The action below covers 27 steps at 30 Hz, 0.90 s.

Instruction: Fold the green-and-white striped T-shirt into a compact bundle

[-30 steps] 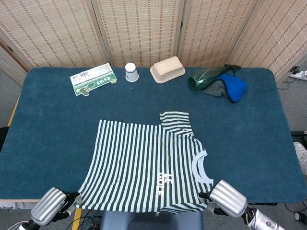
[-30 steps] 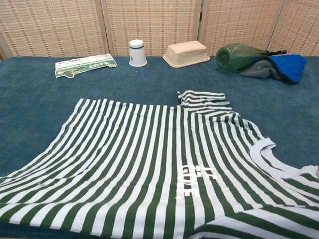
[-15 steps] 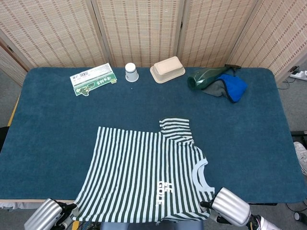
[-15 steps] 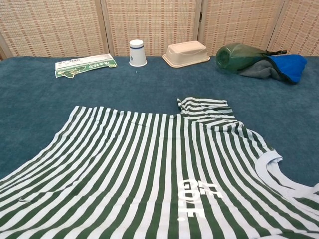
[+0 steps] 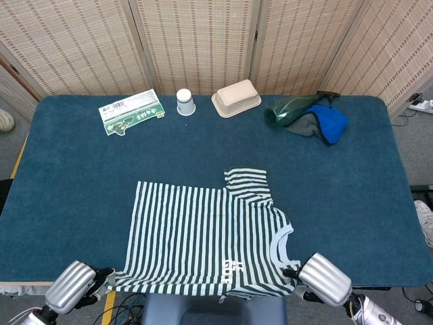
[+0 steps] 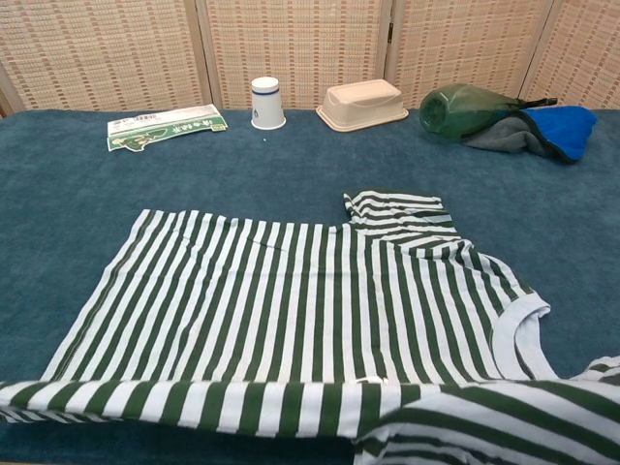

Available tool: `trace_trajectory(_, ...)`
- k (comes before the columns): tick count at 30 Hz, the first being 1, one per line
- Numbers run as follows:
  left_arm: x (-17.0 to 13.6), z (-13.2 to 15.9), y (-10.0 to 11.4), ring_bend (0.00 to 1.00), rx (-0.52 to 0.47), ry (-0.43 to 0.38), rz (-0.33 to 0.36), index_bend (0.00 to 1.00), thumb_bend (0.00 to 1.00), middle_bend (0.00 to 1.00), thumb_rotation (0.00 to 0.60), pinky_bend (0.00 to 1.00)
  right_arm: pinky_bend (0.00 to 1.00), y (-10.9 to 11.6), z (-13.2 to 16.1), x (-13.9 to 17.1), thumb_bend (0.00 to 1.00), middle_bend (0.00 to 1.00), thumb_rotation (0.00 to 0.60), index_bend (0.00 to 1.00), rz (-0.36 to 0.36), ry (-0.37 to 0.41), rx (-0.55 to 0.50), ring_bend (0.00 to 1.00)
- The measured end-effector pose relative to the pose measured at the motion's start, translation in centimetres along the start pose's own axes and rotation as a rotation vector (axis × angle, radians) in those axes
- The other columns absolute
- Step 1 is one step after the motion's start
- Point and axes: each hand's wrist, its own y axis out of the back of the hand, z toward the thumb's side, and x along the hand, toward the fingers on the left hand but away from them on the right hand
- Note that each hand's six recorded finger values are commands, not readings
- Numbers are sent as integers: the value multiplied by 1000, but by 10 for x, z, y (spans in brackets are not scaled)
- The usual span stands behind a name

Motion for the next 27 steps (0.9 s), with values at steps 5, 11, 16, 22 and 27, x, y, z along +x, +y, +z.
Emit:
trace_trajectory(5, 36, -10, 8, 836, 45, 4, -8, 567, 514, 935, 600, 985, 1000, 0, -12, -14, 555, 942, 600, 682, -7, -67, -2, 1000)
trace_trajectory(11, 78, -19, 11, 834, 107, 0, -51, 566, 514, 934, 600, 985, 1000, -2, -26, -38, 565, 942, 600, 682, -20, -139, -18, 1000)
trace_trajectory(16, 115, -26, 12, 833, 143, 3, -89, 568, 514, 934, 600, 985, 1000, -3, -35, -64, 567, 942, 600, 682, -41, -174, -8, 1000)
trace_trajectory(22, 157, -36, 16, 830, 173, 21, -101, 569, 514, 933, 600, 985, 1000, -4, -47, -85, 567, 942, 600, 687, -59, -218, 9, 1000)
trace_trajectory(27, 181, -48, 21, 829, 181, 58, -100, 569, 514, 931, 600, 984, 1000, -4, -59, -98, 567, 942, 600, 691, -81, -263, 24, 1000)
